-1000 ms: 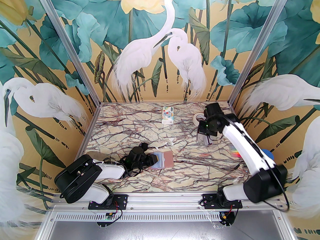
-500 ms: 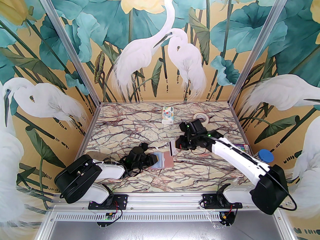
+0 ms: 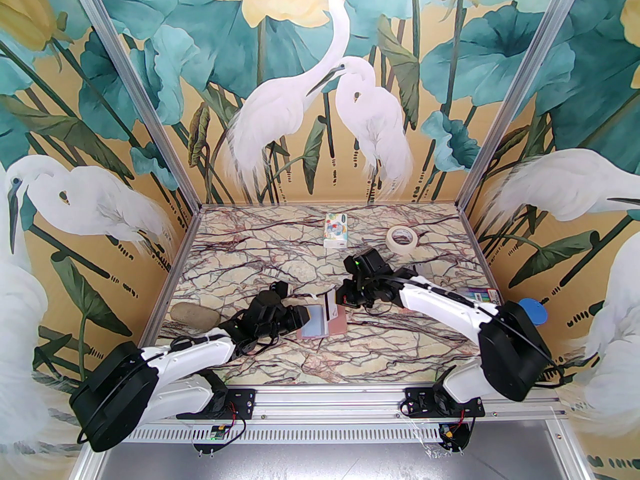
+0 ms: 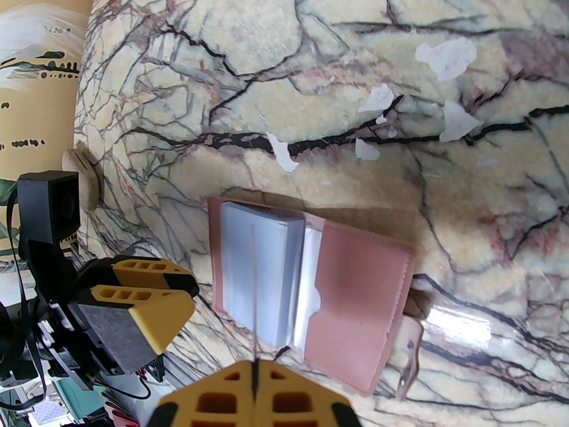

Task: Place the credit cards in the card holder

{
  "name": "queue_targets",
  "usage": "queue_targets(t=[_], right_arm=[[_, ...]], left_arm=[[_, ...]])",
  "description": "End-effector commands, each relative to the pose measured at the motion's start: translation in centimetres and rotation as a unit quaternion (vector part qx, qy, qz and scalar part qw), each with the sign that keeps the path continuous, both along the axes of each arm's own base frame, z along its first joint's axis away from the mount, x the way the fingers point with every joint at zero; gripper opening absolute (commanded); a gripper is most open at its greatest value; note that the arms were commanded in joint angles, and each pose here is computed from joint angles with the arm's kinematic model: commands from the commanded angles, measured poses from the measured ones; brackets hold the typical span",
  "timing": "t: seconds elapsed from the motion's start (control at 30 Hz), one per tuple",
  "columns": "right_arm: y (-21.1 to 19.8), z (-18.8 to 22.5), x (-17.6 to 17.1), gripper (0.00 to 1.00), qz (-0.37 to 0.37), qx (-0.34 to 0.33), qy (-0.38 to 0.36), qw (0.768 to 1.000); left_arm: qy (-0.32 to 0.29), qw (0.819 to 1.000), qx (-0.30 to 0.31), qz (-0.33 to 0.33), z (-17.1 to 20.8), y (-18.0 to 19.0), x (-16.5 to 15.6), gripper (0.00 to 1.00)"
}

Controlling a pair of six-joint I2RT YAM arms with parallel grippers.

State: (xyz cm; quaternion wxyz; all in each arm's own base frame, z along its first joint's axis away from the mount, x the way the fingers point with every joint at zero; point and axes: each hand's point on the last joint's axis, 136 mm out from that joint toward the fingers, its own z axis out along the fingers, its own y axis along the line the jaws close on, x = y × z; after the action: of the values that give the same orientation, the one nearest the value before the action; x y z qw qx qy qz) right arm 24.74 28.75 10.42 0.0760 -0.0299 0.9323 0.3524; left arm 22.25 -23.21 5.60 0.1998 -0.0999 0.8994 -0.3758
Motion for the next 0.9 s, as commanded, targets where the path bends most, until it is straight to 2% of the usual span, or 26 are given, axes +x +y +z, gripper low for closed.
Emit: queue_targets(t=[0.0, 0.43, 0.87], right_arm=[[0.8, -1.0, -0.1, 0.00, 0.001, 0.008, 0.008, 1.000], [0.7, -3.7, -0.4, 0.00, 0.003, -0.002, 0.014, 1.000], [0.4, -4.2, -0.5, 0.00, -0.005, -0.004, 0.015, 1.000]], left_arm=[[0.011, 0.999, 0.034, 0.004, -1.4, 0.5, 0.3, 0.28], [0.037, 0.998, 0.051, 0.014, -4.0, 1.2, -0.4, 0.26], [0.037, 0.998, 0.044, 0.013, -3.7, 1.4, -0.9, 0.24]])
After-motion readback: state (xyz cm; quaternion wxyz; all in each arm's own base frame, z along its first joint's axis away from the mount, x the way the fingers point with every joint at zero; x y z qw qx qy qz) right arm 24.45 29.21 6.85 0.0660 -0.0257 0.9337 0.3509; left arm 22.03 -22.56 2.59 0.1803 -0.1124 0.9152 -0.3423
